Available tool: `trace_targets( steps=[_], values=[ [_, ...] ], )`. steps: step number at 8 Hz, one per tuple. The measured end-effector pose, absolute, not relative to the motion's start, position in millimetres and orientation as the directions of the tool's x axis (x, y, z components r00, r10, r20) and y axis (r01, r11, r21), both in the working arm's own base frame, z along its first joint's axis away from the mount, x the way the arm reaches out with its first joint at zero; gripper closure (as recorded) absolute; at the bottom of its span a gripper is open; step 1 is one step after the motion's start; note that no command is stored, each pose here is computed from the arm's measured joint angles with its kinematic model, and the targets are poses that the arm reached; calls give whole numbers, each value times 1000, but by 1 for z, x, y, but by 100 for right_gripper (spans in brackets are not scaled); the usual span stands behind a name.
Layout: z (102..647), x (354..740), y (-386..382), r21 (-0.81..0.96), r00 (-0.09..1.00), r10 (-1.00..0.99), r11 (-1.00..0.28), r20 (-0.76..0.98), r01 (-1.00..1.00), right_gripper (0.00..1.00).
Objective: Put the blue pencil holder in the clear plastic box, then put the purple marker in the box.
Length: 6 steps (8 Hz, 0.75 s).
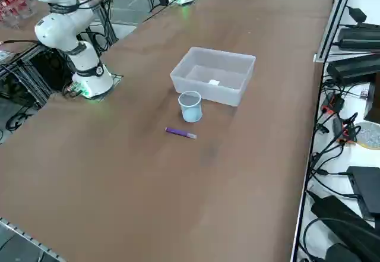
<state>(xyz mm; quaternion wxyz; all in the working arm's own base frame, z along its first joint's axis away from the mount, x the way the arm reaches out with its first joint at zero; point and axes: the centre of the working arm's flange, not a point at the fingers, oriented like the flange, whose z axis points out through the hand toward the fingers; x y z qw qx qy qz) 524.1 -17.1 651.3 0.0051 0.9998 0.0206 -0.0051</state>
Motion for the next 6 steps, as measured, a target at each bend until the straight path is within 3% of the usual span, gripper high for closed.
trace_targets(
  steps=[6],
  values=[
    [623,540,-18,5,998,40,-999,-57,41,0]
  ],
)
